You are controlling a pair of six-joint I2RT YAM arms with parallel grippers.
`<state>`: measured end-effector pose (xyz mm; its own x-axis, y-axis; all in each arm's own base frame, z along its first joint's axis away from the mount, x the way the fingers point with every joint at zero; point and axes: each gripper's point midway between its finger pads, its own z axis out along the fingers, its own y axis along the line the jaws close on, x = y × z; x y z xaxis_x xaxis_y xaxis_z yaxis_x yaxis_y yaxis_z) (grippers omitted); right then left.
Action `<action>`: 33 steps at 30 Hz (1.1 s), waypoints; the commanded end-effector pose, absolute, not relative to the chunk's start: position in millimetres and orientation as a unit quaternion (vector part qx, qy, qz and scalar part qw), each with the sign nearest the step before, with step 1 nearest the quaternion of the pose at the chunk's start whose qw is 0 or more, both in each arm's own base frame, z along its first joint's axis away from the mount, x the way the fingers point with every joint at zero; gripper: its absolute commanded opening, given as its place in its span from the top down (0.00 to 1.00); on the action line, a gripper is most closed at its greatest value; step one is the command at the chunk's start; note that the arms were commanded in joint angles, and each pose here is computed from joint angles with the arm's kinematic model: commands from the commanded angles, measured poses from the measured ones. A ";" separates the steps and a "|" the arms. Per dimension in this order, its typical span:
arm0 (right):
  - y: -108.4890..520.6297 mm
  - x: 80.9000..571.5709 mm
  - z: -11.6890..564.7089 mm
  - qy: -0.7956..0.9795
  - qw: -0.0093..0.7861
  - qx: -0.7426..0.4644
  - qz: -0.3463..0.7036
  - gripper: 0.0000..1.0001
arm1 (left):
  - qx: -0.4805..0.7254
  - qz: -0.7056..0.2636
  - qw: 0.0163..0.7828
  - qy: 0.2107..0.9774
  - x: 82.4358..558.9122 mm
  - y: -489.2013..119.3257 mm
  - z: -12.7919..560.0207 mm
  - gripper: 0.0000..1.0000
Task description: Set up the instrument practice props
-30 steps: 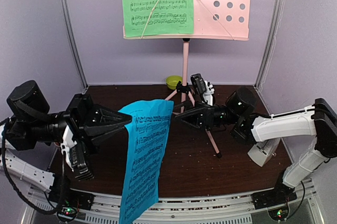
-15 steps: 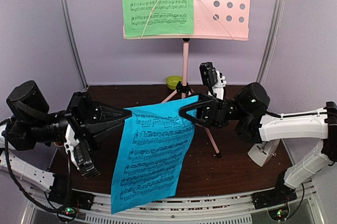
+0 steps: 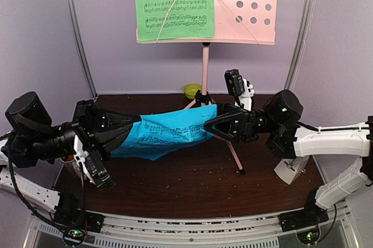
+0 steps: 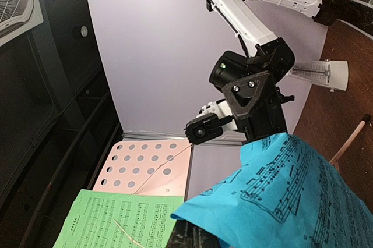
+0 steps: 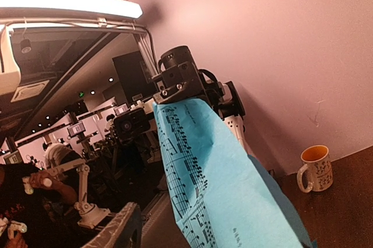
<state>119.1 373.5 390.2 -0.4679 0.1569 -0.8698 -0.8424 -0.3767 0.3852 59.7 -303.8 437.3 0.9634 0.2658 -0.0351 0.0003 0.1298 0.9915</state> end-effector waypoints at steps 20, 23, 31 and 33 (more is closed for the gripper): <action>367.9 122.5 390.9 0.437 0.359 -0.393 0.725 1.00 | 0.639 0.076 0.751 0.147 67.2 -293.3 437.5 0.80; 362.3 123.7 393.1 0.446 0.393 -0.409 0.692 1.00 | 0.631 0.076 0.747 0.195 78.9 -285.7 426.6 0.39; 348.7 123.2 401.3 0.469 0.457 -0.454 0.604 1.00 | 0.561 0.010 0.747 0.358 107.3 -254.1 409.7 0.09; 345.3 123.4 403.3 0.473 0.467 -0.459 0.590 1.00 | 0.537 -0.037 0.749 0.386 106.8 -249.4 411.5 0.08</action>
